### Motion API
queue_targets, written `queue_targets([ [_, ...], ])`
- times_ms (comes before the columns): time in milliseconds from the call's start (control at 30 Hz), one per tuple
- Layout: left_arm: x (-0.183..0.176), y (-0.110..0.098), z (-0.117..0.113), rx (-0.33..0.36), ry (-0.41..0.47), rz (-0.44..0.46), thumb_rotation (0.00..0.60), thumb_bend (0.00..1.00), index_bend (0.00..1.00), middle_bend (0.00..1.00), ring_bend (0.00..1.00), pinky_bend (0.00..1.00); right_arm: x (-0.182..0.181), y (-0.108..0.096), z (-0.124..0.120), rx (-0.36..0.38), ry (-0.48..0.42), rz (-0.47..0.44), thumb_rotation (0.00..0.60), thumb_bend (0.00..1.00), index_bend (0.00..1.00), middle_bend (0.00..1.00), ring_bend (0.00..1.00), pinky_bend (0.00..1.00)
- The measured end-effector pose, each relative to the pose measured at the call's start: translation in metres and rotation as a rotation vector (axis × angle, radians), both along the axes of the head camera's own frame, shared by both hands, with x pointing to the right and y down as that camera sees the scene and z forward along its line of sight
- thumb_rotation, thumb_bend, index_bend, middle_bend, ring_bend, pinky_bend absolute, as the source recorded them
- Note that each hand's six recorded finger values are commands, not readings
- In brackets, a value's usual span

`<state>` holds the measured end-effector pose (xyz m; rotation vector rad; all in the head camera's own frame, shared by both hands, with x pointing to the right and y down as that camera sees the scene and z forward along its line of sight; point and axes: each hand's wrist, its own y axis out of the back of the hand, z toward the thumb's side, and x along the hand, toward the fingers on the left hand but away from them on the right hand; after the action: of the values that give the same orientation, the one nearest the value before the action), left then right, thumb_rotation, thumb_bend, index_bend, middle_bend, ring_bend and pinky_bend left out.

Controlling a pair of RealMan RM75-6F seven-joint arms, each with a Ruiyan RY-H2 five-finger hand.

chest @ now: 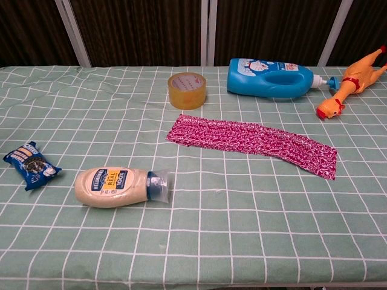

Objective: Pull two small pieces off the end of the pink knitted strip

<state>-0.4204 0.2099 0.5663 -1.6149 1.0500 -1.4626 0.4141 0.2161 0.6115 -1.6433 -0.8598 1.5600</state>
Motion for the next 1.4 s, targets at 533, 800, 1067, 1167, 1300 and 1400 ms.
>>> queue_targets([
  [533, -0.008, 0.005, 0.004, -0.022, -0.004, -0.005, 0.546, 0.05, 0.05, 0.02, 0.00, 0.12, -0.036, -0.010, 0.061, -0.242, 0.024, -0.023, 0.600, 1.00, 0.13, 0.95, 0.83, 0.74],
  [800, -0.015, 0.006, 0.006, -0.029, -0.009, -0.019, 0.548, 0.05, 0.05, 0.02, 0.00, 0.12, -0.059, -0.024, 0.086, -0.330, 0.010, -0.040, 0.600, 1.00, 0.12, 0.95, 0.84, 0.74],
  [1067, -0.021, 0.007, 0.008, -0.037, -0.011, -0.029, 0.547, 0.06, 0.05, 0.02, 0.00, 0.12, -0.075, -0.029, 0.102, -0.401, 0.021, -0.053, 0.600, 1.00, 0.12, 0.95, 0.84, 0.74],
  [1167, -0.022, 0.007, 0.008, -0.038, -0.011, -0.026, 0.549, 0.05, 0.05, 0.02, 0.00, 0.12, -0.080, -0.030, 0.106, -0.425, 0.018, -0.054, 0.600, 1.00, 0.12, 0.95, 0.84, 0.74],
  [1300, -0.021, 0.006, 0.008, -0.039, -0.011, -0.025, 0.547, 0.05, 0.05, 0.02, 0.00, 0.12, -0.087, -0.032, 0.111, -0.446, 0.021, -0.065, 0.600, 1.00, 0.12, 0.95, 0.84, 0.74],
  [1400, -0.022, 0.007, 0.008, -0.039, -0.013, -0.028, 0.547, 0.05, 0.05, 0.02, 0.00, 0.12, -0.089, -0.030, 0.113, -0.460, 0.029, -0.074, 0.600, 1.00, 0.12, 0.95, 0.84, 0.74],
])
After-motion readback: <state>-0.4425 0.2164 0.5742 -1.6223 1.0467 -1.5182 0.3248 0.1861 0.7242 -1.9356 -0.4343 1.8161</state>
